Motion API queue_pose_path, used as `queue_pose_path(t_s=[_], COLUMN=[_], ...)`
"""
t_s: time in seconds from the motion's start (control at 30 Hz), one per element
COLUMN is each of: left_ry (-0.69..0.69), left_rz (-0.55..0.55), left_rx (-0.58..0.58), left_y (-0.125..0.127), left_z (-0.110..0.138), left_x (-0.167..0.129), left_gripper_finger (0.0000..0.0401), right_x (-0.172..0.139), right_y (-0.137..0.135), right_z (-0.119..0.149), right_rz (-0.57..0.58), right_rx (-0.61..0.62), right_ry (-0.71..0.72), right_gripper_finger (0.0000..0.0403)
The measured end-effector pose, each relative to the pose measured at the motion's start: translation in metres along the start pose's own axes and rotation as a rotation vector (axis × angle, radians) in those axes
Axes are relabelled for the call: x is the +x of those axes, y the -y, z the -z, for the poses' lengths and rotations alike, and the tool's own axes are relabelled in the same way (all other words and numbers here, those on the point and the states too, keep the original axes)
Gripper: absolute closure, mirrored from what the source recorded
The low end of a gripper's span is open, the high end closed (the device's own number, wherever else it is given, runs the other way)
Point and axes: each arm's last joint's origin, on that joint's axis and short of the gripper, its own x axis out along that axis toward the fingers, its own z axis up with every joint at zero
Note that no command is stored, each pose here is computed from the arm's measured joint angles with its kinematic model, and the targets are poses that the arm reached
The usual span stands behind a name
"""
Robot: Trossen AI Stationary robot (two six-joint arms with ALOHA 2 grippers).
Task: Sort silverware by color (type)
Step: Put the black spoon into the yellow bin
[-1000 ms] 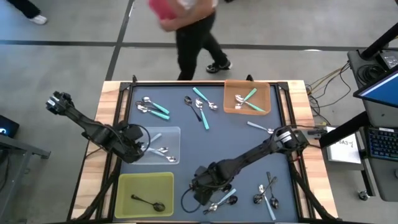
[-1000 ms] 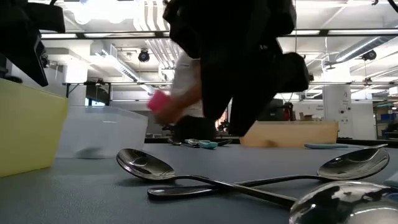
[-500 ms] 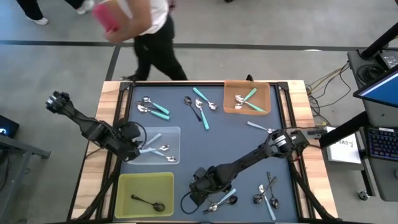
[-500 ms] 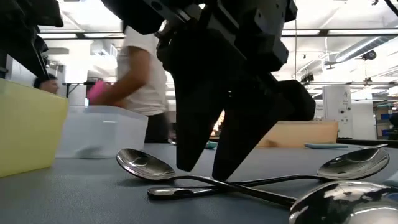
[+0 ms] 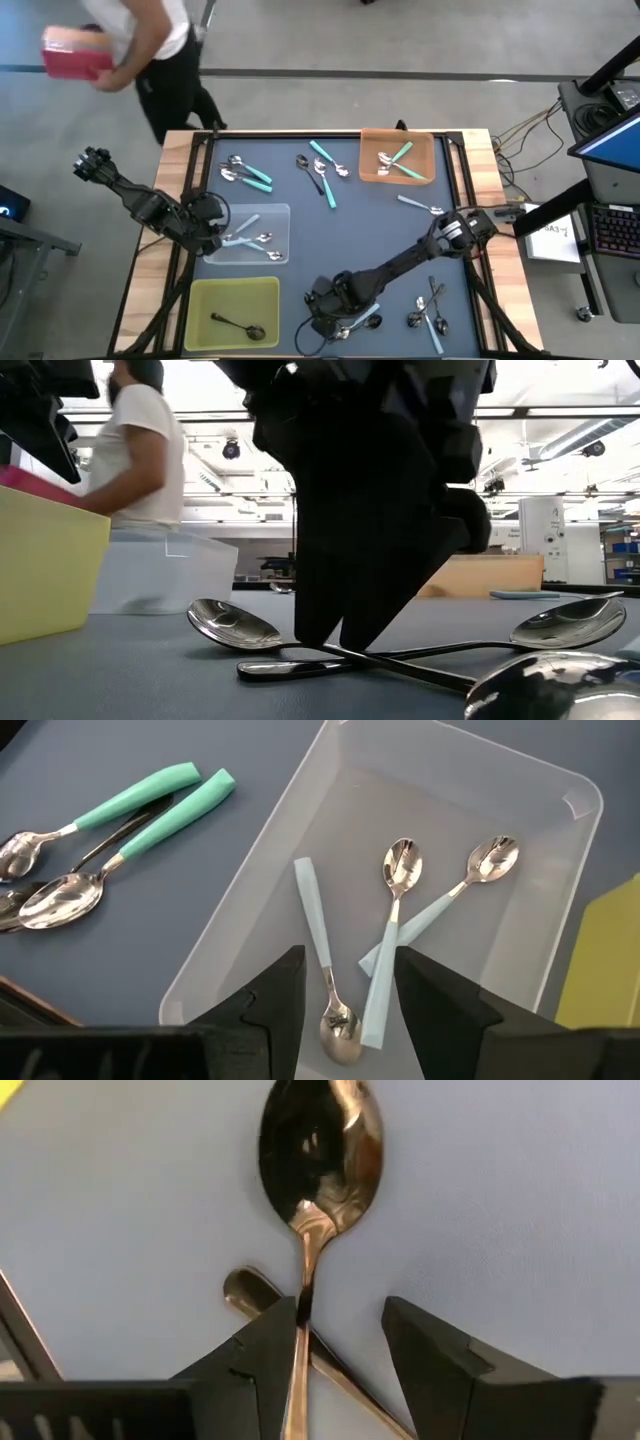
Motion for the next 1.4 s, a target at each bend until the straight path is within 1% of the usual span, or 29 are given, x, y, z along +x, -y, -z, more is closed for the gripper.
queue_pose_path(t_s=[0.1, 0.2, 0.3, 0.4, 0.5, 0.57, 0.63, 0.7, 0.8, 0.93, 1.0, 1.13, 1.23, 1.4], left_ry=[0.001, 0.009, 0.012, 0.012, 0.012, 0.012, 0.012, 0.013, 0.013, 0.014, 0.017, 0.039, 0.061, 0.111], left_rz=[0.002, -0.003, -0.006, -0.007, -0.007, -0.007, -0.007, -0.007, -0.007, -0.006, -0.001, 0.029, 0.06, 0.12], left_rx=[-0.001, -0.001, 0.004, 0.011, 0.011, 0.01, 0.01, 0.01, 0.01, 0.002, -0.004, -0.026, -0.047, -0.092], left_y=[0.0, -0.001, -0.001, -0.001, -0.001, -0.001, -0.001, -0.001, -0.001, -0.001, -0.001, 0.003, 0.006, 0.014], left_z=[0.0, 0.0, 0.0, 0.0, 0.0, 0.0, 0.0, 0.0, 0.0, 0.0, -0.001, -0.003, -0.005, -0.011], left_x=[0.0, 0.0, -0.001, -0.001, -0.001, -0.001, -0.001, -0.001, -0.001, -0.001, -0.001, -0.001, -0.001, -0.001], left_gripper_finger=[0.0265, 0.0265, 0.0265, 0.0265, 0.0265, 0.0265, 0.0265, 0.0265, 0.0265, 0.0265, 0.0265, 0.0265, 0.0265, 0.0265], right_x=[0.0, -0.002, -0.004, -0.009, -0.01, -0.01, -0.011, -0.011, -0.01, -0.01, -0.01, -0.011, -0.017, -0.037], right_y=[-0.001, -0.002, -0.002, -0.002, 0.005, 0.008, 0.01, 0.011, 0.011, 0.012, 0.011, 0.013, 0.014, 0.018], right_z=[0.002, 0.001, 0.001, -0.001, -0.002, -0.002, -0.003, -0.003, -0.004, -0.004, -0.005, -0.008, -0.012, -0.023], right_rz=[0.012, 0.022, 0.054, 0.121, 0.215, 0.259, 0.274, 0.275, 0.269, 0.239, 0.229, 0.199, 0.17, 0.144], right_rx=[-0.04, -0.053, -0.094, -0.162, -0.229, -0.25, -0.25, -0.246, -0.208, -0.175, -0.155, -0.138, -0.124, -0.139], right_ry=[0.017, 0.025, 0.054, 0.092, 0.112, 0.115, 0.11, 0.109, 0.109, 0.076, 0.071, 0.036, 0.017, 0.034], right_gripper_finger=[0.0253, 0.0254, 0.0261, 0.0275, 0.0288, 0.0296, 0.0301, 0.0304, 0.0306, 0.0311, 0.0328, 0.0383, 0.0391, 0.0393])
